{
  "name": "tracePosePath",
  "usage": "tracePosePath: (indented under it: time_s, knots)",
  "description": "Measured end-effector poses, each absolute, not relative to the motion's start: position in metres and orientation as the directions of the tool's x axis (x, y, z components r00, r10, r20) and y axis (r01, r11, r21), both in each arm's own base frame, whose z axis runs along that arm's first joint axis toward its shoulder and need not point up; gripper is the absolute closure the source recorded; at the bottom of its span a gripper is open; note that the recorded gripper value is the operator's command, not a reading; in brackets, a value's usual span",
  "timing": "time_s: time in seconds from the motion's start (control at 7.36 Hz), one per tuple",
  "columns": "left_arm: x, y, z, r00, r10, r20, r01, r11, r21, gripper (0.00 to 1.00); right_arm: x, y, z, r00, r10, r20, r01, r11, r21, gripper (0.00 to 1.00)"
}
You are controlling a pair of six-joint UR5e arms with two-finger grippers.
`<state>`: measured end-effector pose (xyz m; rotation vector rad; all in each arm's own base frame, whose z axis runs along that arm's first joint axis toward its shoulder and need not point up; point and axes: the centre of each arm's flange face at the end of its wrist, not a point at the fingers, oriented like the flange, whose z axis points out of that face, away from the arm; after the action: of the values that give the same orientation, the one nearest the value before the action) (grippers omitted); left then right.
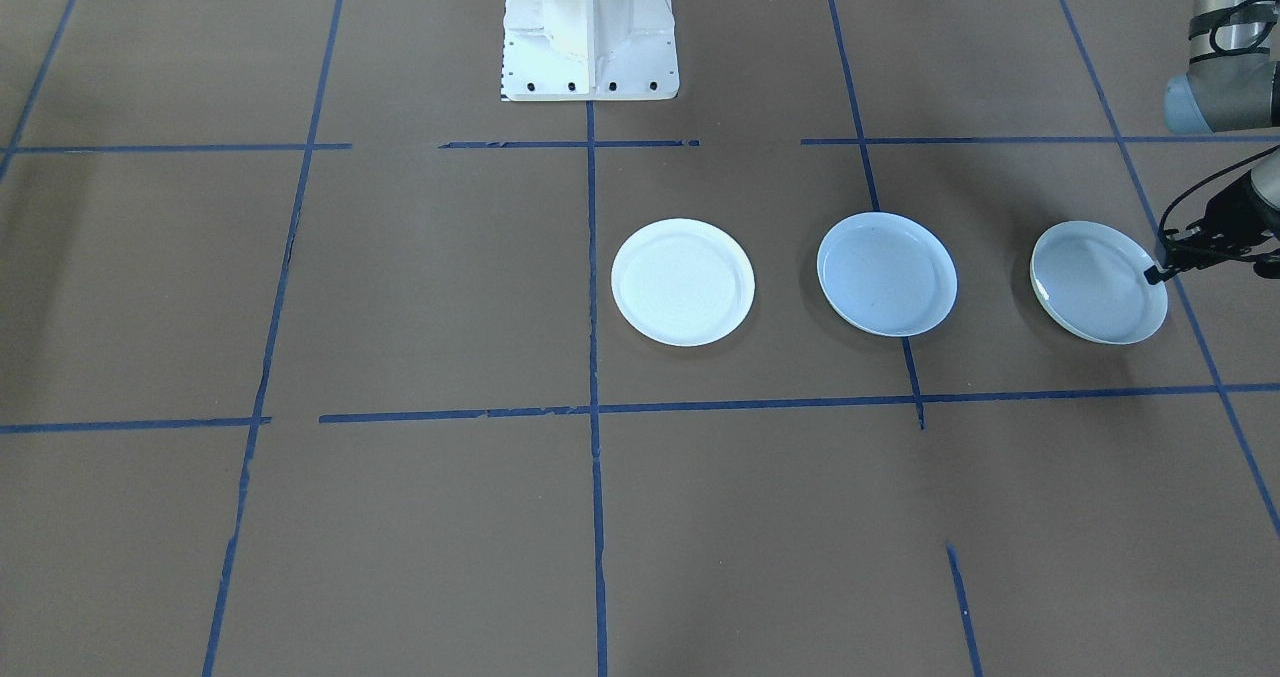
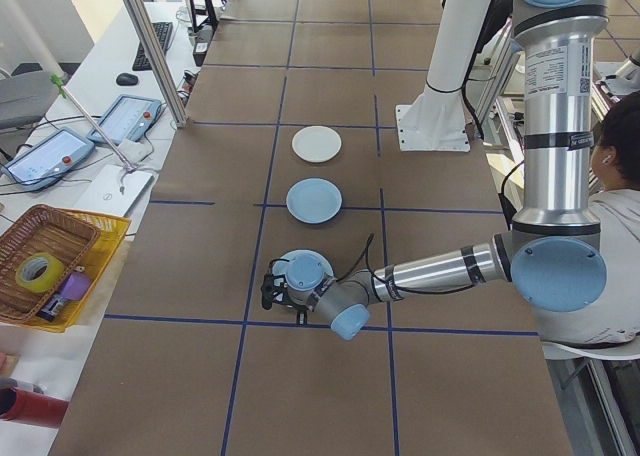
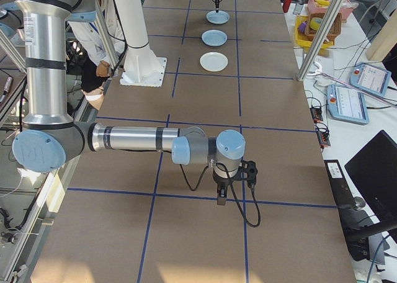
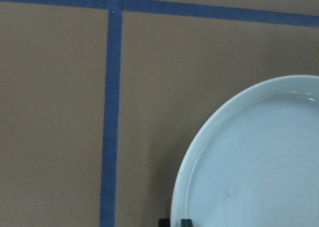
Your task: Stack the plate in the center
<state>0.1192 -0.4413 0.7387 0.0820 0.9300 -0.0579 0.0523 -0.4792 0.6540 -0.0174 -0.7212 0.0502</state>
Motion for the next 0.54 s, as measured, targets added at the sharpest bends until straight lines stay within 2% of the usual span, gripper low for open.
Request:
tracePosePath:
  time_s: [0.27,0.54]
  knots:
    - [0.123,-0.437,0.727,0.533,0.001,-0.846,0.034,0.999,0.023,1.0,0.052,-0.479,0.654,0.75,0.052,0.659,-0.04,0.999,-0.033,0.0]
    - [0.127,-0.436,0.686,0.423,0.009,-0.906,-0.015,1.0,0.003,1.0,0.052,-0.479,0.654,0.75,0.051,0.659,-0.039,0.999,-0.033,0.0]
